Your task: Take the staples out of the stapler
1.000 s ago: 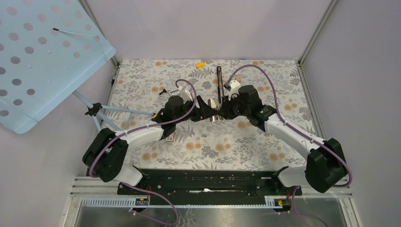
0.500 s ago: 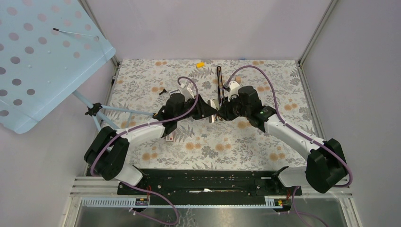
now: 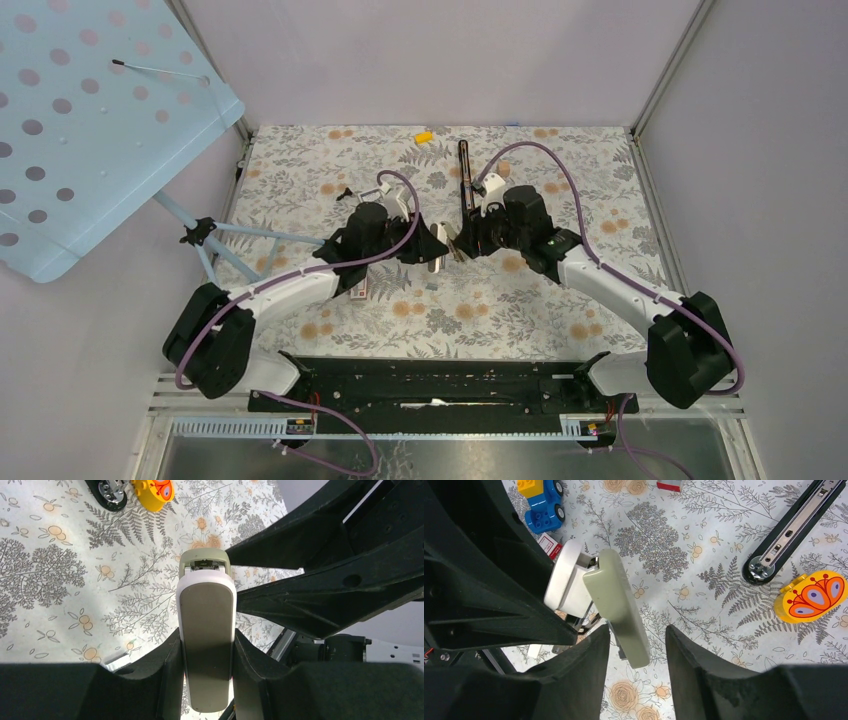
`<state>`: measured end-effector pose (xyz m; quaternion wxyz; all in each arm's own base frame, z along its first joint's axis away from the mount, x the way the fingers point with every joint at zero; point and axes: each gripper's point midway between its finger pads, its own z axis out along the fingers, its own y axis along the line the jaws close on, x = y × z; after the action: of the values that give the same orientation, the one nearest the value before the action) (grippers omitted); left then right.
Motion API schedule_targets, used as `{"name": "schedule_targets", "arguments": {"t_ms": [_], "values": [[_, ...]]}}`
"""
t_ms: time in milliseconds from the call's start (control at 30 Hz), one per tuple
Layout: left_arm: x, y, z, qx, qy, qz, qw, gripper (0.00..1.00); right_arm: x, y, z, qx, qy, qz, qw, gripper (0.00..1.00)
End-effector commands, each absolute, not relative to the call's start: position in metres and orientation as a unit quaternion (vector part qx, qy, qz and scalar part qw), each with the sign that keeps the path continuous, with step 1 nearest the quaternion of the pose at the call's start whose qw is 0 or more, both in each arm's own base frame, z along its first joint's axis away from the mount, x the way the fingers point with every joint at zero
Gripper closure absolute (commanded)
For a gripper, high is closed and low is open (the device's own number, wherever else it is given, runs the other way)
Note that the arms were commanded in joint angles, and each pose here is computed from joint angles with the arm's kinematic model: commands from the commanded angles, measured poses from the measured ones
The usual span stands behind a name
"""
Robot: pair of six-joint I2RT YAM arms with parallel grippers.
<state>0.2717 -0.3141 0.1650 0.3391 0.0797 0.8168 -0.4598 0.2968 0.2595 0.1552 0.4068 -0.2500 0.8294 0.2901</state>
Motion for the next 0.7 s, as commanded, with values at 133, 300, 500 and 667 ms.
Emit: {"name": "schedule_targets", "arguments": {"t_ms": [133, 300, 500, 667], "values": [[0.271, -0.306, 0.191, 0.106, 0.79, -0.458, 0.394, 1.0, 0.302, 0.261, 0.154, -0.257, 0.82, 0.286, 0.424, 0.41], [0.277, -0.298, 0.191, 0.092, 0.794, -0.44, 0.409, 1.0, 0.293, 0.261, 0.156, -0.264, 0.818, 0.297, 0.417, 0.38], [0.28, -0.291, 0.198, 0.075, 0.789, -0.432, 0.429, 1.0, 0.268, 0.269, 0.163, -0.289, 0.796, 0.347, 0.402, 0.28], [0.279, -0.292, 0.203, 0.073, 0.783, -0.44, 0.434, 1.0, 0.267, 0.27, 0.15, -0.28, 0.804, 0.352, 0.388, 0.24]]}}
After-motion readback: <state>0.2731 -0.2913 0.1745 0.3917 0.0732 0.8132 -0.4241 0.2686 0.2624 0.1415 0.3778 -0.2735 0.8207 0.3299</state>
